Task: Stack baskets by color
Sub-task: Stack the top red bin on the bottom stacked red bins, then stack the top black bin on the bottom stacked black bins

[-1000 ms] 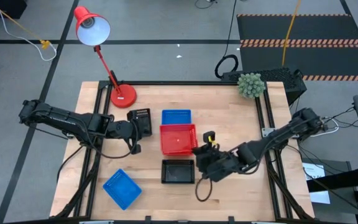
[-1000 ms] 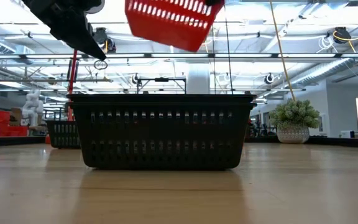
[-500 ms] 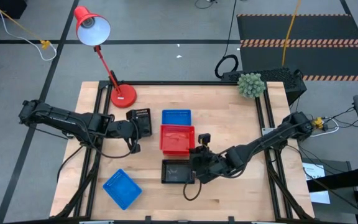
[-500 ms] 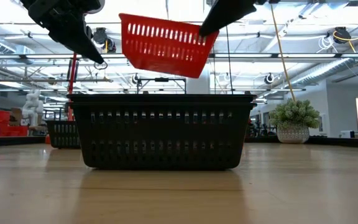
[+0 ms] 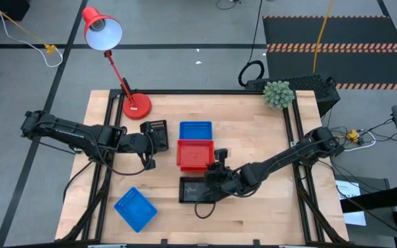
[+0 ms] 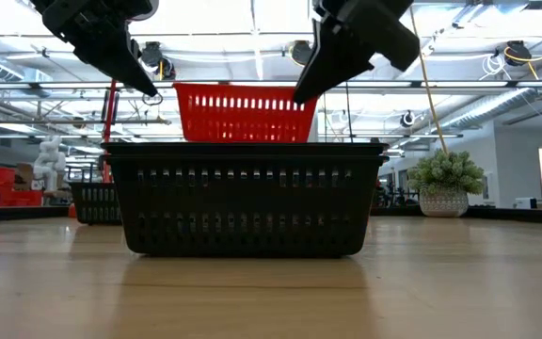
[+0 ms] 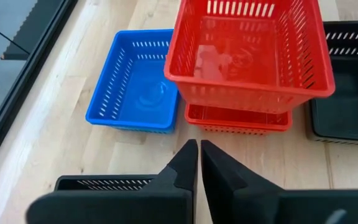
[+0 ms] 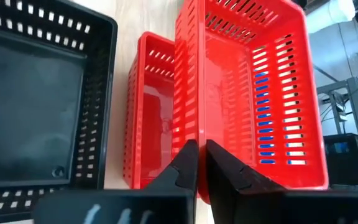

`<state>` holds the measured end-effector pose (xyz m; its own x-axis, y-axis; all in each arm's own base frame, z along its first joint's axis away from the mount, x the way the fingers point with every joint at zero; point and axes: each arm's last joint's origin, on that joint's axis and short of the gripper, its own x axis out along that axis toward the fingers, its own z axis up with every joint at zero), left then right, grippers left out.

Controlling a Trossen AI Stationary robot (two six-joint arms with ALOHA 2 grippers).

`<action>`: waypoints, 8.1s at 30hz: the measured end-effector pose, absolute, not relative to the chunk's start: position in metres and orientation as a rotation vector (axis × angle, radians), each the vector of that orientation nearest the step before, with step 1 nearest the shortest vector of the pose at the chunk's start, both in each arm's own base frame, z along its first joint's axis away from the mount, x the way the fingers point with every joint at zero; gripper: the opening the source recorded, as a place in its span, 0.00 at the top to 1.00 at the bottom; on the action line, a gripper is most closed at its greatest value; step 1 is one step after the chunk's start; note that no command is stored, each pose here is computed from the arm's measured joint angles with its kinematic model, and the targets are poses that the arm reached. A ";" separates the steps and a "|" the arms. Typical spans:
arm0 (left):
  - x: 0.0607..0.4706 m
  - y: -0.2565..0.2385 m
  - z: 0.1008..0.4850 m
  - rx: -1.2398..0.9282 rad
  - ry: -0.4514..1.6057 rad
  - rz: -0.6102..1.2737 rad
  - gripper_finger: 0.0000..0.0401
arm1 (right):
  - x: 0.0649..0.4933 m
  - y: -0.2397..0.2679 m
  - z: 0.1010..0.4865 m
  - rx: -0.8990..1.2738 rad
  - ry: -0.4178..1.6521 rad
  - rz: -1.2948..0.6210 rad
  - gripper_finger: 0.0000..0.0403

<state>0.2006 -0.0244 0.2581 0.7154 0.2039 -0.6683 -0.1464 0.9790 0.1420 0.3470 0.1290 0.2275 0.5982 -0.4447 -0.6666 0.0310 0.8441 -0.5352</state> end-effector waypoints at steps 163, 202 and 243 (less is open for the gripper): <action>0.175 -0.072 0.249 0.565 0.845 -0.022 0.98 | 0.300 0.137 0.288 -0.492 0.702 -0.060 0.72; 0.215 -0.115 0.243 1.039 0.525 -0.502 0.93 | 0.334 0.143 0.280 -0.422 0.543 0.039 0.48; 0.224 -0.122 0.266 0.855 0.353 -0.111 0.58 | 0.327 0.143 0.271 -0.453 0.653 0.162 0.99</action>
